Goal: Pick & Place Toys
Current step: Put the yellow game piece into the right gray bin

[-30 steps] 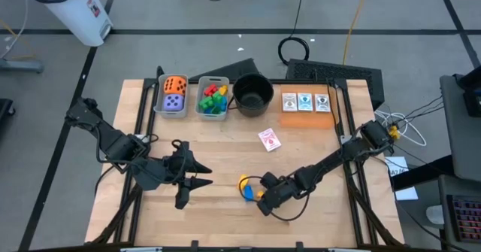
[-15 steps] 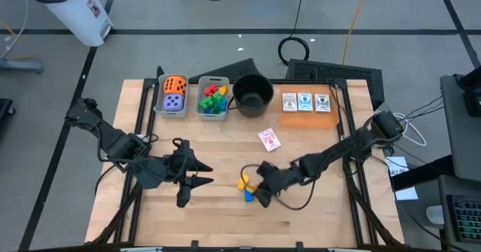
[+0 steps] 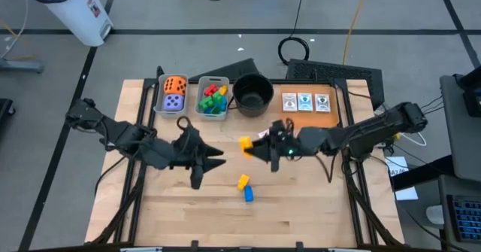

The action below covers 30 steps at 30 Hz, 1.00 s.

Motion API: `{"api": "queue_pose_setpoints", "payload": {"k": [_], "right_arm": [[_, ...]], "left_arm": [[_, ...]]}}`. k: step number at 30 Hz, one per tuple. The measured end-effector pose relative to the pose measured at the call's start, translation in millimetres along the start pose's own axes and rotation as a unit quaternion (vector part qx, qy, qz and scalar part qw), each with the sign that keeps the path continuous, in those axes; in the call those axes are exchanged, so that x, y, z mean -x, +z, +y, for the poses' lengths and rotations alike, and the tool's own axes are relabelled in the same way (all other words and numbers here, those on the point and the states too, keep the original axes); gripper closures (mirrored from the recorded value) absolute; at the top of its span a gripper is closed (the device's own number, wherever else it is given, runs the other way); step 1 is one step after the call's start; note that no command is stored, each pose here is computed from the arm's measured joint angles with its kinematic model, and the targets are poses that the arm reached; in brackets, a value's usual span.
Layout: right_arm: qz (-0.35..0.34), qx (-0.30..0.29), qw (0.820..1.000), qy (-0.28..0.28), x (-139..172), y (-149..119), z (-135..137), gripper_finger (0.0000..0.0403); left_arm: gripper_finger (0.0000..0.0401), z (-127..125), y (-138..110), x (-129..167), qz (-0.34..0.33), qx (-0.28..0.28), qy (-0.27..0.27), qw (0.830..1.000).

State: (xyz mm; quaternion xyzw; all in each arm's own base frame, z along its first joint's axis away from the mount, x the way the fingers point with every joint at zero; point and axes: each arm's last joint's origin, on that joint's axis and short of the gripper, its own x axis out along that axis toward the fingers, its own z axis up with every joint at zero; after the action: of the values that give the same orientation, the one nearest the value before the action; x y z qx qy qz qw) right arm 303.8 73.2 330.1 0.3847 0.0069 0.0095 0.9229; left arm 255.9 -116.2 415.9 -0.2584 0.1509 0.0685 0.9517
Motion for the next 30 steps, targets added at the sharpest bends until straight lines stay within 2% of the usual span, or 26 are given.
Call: {"api": "queue_pose_setpoints", "payload": {"k": [4, 9, 16, 21, 27, 30], "right_arm": [[-0.041, 0.018, 0.999, 0.018, 5.9, 18.3, 2.4, 0.0292], [-0.084, 0.028, 0.995, 0.050, 7.7, 28.9, 7.9, 0.0287], [-0.088, 0.027, 0.993, 0.067, 8.8, 31.1, 10.2, 0.0292], [-0.088, 0.026, 0.993, 0.073, 8.8, 31.3, 11.2, 0.0288], [-0.087, 0.026, 0.992, 0.089, 9.4, 32.5, 13.1, 0.0293], [-0.089, 0.025, 0.991, 0.091, 9.6, 33.0, 13.6, 0.0289]], "left_arm": [[0.0245, 8.8, 10.3, -12.7, -0.026, 0.018, 0.015, 0.999], [0.0245, 20.8, 18.0, -35.7, -0.029, 0.027, 0.019, 0.999], [0.0245, 28.4, 25.5, -63.2, -0.038, -0.019, -0.013, 0.999], [0.0244, 35.4, 26.3, -76.7, -0.025, -0.019, -0.025, 0.999], [0.0244, 37.1, 31.9, -88.3, -0.028, -0.034, -0.085, 0.995], [0.0244, 38.1, 34.0, -90.5, -0.034, -0.043, -0.095, 0.994]]}}
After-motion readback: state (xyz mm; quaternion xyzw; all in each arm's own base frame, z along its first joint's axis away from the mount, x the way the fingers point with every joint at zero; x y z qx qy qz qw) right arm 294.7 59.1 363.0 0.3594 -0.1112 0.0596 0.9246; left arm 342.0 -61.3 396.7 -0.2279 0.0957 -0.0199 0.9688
